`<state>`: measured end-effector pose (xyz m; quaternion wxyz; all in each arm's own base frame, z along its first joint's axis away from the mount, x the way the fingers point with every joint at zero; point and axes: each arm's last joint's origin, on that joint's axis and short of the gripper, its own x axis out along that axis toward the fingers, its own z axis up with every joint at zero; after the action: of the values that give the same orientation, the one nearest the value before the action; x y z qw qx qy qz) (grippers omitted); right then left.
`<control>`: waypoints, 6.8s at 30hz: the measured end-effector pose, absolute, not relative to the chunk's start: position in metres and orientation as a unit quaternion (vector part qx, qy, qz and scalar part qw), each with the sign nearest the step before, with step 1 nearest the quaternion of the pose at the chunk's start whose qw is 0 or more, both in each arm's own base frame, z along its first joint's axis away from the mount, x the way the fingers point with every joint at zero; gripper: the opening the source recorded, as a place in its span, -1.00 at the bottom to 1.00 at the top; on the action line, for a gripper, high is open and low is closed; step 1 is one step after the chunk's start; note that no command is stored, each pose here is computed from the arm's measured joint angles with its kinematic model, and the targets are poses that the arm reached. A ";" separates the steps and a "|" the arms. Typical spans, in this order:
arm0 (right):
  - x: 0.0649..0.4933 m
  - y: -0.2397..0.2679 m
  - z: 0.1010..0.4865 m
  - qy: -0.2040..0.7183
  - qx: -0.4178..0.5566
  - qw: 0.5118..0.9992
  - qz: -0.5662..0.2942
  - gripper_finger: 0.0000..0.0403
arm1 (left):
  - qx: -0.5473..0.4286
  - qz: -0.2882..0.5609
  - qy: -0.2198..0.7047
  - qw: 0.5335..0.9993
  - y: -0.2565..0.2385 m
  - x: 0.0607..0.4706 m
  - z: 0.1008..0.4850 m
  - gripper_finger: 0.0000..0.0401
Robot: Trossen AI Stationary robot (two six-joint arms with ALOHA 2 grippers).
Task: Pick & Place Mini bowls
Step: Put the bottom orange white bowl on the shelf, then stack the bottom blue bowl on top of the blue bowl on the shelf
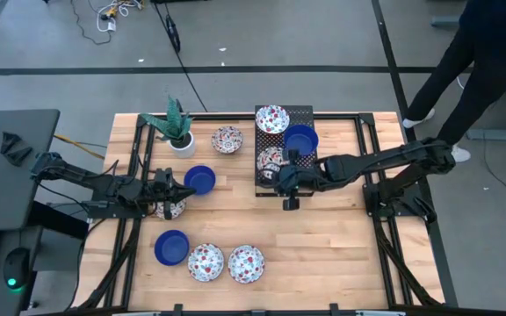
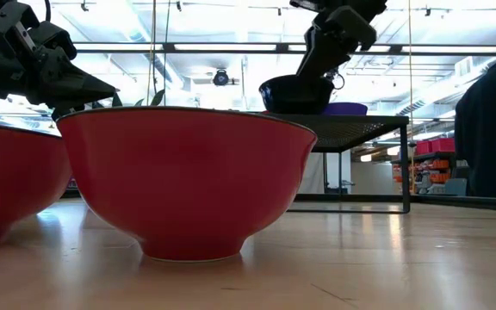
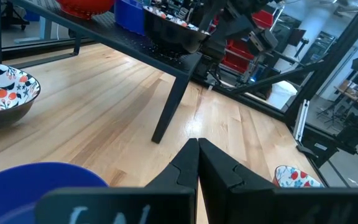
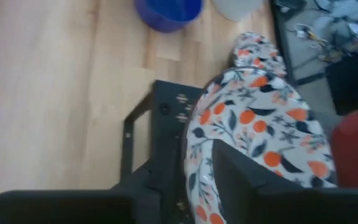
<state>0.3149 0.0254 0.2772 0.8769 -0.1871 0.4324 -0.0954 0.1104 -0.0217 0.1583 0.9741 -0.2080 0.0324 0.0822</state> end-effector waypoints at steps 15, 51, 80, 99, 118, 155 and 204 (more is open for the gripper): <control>0.309 0.061 0.292 0.369 -0.159 0.911 -0.093 -0.16 | -0.208 0.082 0.032 0.974 -0.022 0.110 0.158 -0.94; 0.186 0.186 0.154 0.218 0.121 0.968 0.011 -0.87 | -0.020 -0.014 0.366 0.930 -0.185 0.233 0.252 -0.97; 0.204 0.167 0.157 0.189 0.052 0.980 -0.042 -0.88 | -0.053 0.073 0.602 0.793 -0.235 0.151 0.188 -0.37; 0.204 0.168 0.158 0.184 0.061 0.980 -0.041 -0.88 | -0.064 0.062 0.584 0.806 -0.238 0.154 0.188 -0.48; 0.204 0.167 0.158 0.185 0.059 0.980 -0.041 -0.88 | -0.088 0.093 0.615 0.778 -0.232 0.173 0.171 -0.49; 0.205 0.168 0.159 0.182 0.061 0.981 -0.035 -0.88 | 0.007 0.109 0.602 0.791 -0.200 0.231 0.270 -0.98; 0.267 0.162 0.245 0.320 -0.162 0.916 0.180 -0.11 | 0.127 -0.109 0.397 0.902 -0.174 0.376 0.210 -0.97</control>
<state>0.2672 0.1619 0.2455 0.9159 -0.1621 0.3201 0.1797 0.3764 -0.1741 0.2096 0.9024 0.1271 0.3971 -0.1088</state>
